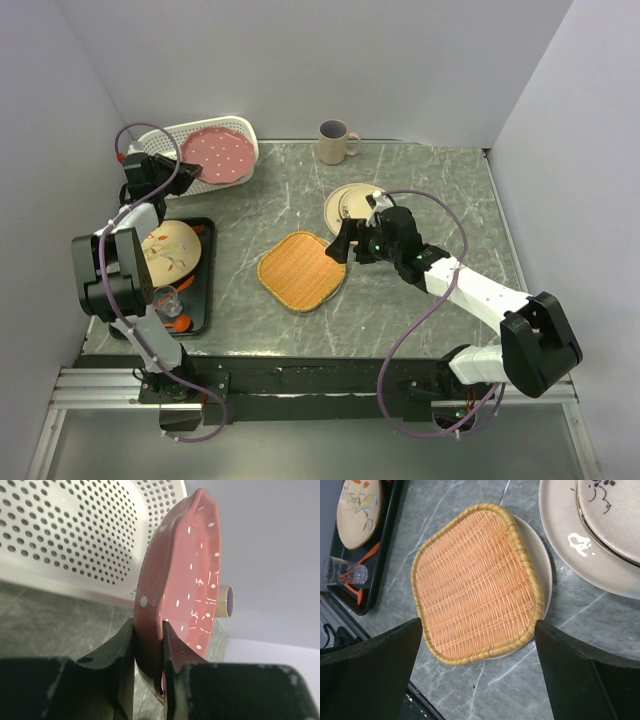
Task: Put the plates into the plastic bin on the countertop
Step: Place the plate in the plastic bin.
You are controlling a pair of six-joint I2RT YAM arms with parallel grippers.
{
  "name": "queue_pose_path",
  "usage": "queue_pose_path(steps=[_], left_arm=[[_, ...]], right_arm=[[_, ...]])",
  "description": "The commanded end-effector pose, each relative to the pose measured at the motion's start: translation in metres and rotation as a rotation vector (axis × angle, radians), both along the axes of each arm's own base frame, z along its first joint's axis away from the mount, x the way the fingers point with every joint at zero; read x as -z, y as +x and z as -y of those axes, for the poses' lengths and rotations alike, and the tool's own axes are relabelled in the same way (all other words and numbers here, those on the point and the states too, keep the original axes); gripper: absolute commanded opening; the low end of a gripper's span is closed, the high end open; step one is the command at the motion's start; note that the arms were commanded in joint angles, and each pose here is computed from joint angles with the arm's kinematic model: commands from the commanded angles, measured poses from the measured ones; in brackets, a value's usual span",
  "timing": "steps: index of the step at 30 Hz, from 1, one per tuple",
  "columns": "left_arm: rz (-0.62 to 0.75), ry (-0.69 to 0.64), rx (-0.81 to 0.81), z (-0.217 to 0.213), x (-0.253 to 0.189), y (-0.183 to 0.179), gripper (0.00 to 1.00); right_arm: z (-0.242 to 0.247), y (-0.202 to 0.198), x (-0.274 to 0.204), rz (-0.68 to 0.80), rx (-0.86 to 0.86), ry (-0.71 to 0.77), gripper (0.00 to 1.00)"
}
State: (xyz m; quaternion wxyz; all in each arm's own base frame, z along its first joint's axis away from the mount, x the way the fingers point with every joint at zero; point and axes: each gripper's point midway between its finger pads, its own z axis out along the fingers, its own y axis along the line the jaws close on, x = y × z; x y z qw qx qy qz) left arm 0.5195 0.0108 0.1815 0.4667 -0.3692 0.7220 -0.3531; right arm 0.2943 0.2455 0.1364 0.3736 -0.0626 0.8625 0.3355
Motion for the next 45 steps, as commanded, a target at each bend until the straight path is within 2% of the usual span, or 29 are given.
queue_pose_path(steps=[1, 8, 18, 29, 45], left_arm=[[0.229, -0.002, -0.001, -0.004, -0.078, 0.031, 0.01], [0.212, 0.015, -0.024, -0.014, -0.067, 0.051, 0.01], [0.216, 0.051, -0.060, -0.034, -0.074, 0.069, 0.01], [0.193, 0.022, -0.084, -0.055, -0.062, 0.087, 0.01], [0.173, 0.034, -0.113, -0.069, -0.054, 0.090, 0.01]], right_arm=[[0.001, 0.011, -0.029, 0.090, 0.020, 0.020, 1.00], [0.000, 0.013, -0.026, 0.089, 0.018, 0.006, 1.00], [-0.008, 0.014, -0.018, 0.055, -0.016, 0.015, 1.00], [-0.008, 0.013, -0.013, 0.043, -0.023, -0.001, 1.00], [-0.002, 0.013, -0.017, 0.060, -0.004, -0.014, 1.00]])
